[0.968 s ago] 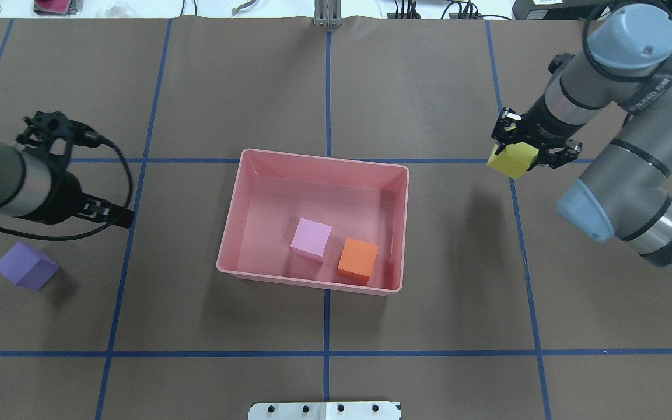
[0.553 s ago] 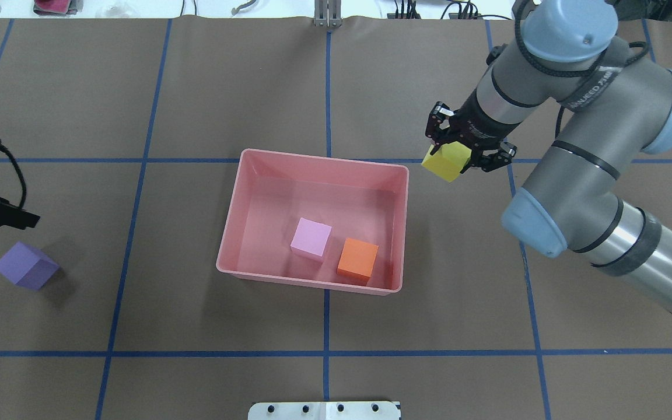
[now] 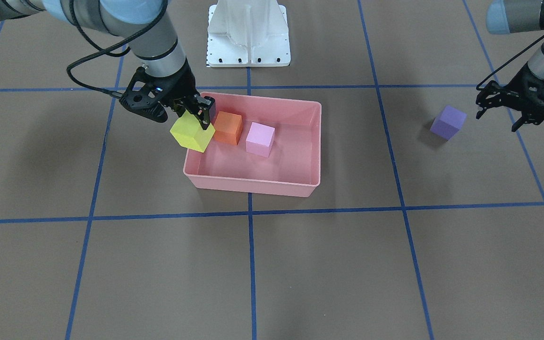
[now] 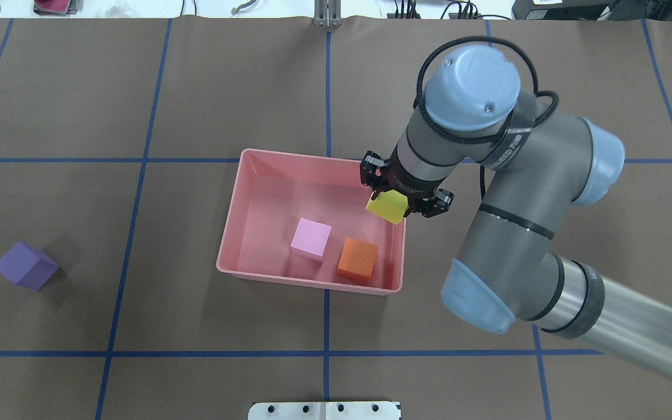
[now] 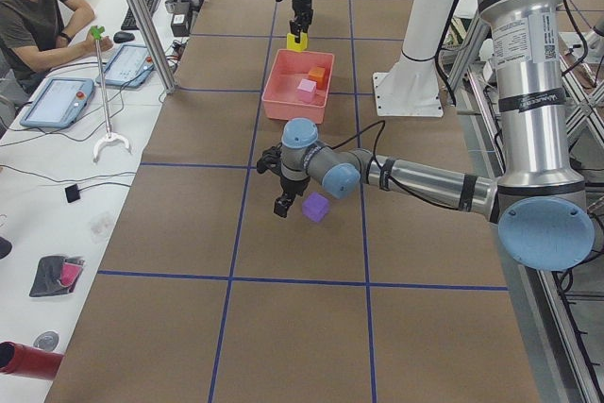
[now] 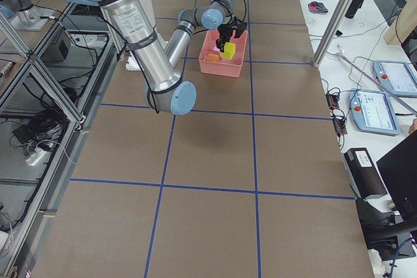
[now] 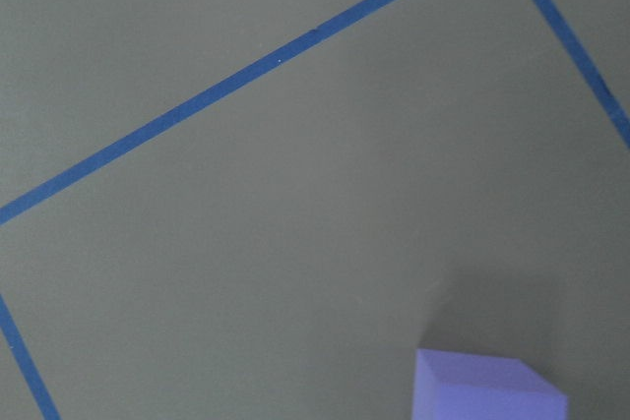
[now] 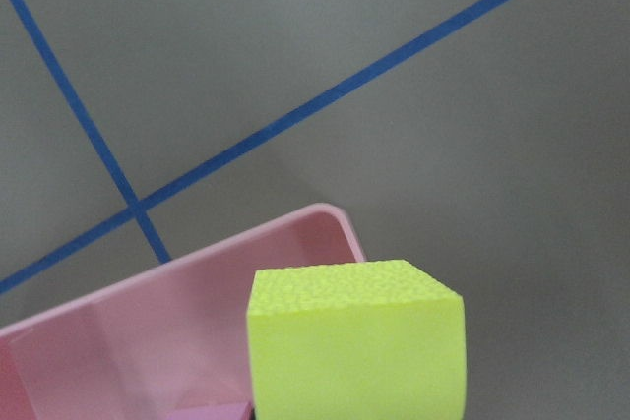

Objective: Place blocks into pink bin with both arms
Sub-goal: 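Carry the yellow cube into the bin while the left gripper lowers to purple cube, then release the yellow cube with the right gripper while the left lifts purple cube, then carry the purple cube with the left gripper into the bin and open it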

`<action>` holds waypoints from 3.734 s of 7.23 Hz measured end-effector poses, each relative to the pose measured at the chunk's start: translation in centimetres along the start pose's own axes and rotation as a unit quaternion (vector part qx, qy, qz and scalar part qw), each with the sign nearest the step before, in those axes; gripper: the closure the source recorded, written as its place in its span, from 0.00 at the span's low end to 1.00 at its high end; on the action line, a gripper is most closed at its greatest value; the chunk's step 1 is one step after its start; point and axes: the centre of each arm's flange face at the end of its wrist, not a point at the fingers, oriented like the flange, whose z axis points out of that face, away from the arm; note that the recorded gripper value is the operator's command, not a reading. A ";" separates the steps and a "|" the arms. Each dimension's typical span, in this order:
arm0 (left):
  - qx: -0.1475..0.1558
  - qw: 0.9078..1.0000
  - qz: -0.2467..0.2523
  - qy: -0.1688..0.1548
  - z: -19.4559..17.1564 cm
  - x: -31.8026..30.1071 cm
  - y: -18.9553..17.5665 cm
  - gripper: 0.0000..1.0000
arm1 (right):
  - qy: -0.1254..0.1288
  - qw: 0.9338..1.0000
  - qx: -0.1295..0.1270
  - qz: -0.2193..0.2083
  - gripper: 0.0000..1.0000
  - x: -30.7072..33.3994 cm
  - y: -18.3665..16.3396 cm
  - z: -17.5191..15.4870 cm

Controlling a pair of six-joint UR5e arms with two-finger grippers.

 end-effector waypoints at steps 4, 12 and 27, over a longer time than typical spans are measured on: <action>0.006 0.997 -0.059 0.050 0.7 2.6 -0.7 0.04 | 0.025 1.000 0.007 -0.016 0.65 -1.6 3.2 4.0; -0.028 0.997 -0.068 0.029 6.0 8.4 0.1 0.04 | 0.023 0.999 0.005 -0.024 0.00 -1.6 3.4 3.9; -0.020 0.978 -0.178 0.106 -9.8 33.4 -24.1 1.00 | 0.095 0.980 0.023 -0.174 0.00 24.5 -21.0 -3.2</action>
